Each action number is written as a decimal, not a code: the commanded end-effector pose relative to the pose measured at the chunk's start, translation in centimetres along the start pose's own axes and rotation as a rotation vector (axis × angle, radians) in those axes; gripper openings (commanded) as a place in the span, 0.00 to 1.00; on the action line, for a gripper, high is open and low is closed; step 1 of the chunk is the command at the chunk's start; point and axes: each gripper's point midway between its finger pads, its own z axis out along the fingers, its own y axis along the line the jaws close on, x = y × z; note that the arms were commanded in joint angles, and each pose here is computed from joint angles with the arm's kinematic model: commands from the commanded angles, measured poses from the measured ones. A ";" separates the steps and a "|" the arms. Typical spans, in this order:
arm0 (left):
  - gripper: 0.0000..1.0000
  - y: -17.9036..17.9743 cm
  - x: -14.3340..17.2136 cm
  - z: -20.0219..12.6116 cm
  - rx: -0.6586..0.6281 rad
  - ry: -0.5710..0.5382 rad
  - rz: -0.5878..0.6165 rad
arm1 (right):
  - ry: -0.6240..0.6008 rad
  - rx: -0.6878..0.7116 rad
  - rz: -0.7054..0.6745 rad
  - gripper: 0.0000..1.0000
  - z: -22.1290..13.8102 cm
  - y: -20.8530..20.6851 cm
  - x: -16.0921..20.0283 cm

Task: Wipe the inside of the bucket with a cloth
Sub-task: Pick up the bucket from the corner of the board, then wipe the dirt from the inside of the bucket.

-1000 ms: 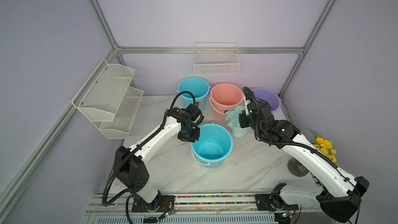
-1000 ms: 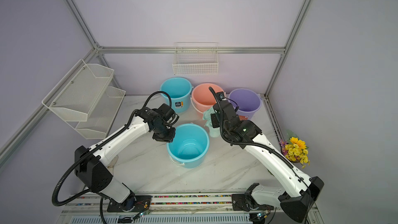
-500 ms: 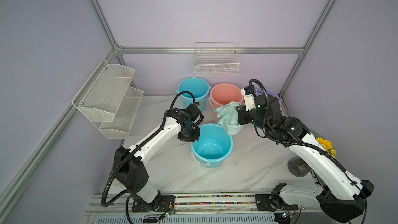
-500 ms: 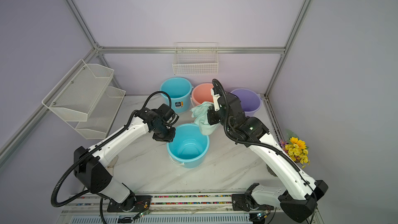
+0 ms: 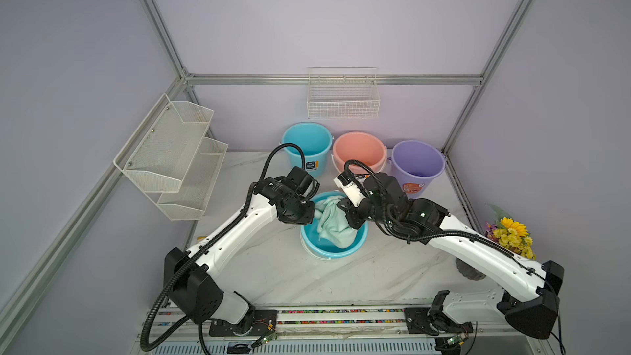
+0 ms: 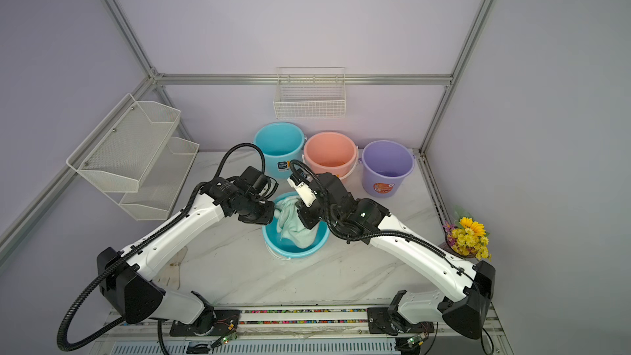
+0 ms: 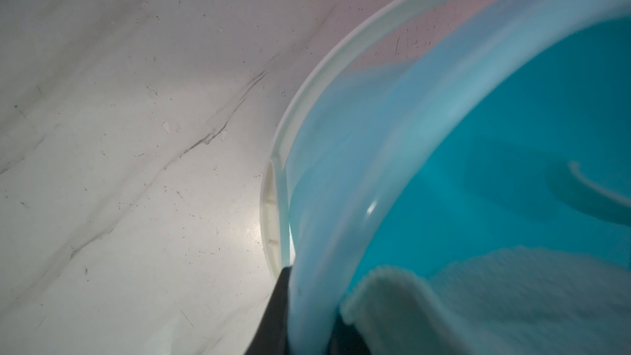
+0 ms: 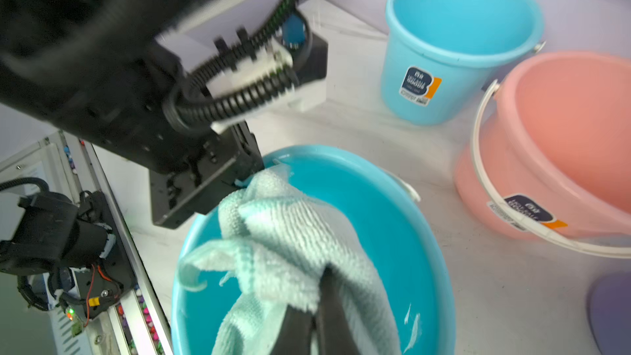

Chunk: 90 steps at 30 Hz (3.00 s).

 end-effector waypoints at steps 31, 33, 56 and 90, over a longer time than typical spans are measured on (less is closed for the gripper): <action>0.00 -4.5 -0.5 -3.6 0.150 -0.245 0.233 | 0.097 -0.015 -1.300 0.00 15.2 0.8 10.4; 0.00 -4.6 -0.5 -3.5 0.151 -0.242 0.235 | 0.103 0.049 -1.337 0.00 16.1 -0.1 10.3; 0.00 -3.5 -1.2 -3.5 0.070 -0.332 0.223 | 0.656 -0.581 -0.890 0.00 6.8 4.3 21.7; 0.00 -4.8 -1.1 -3.4 0.097 -0.334 0.245 | 0.327 0.042 -1.267 0.00 12.8 -1.0 12.8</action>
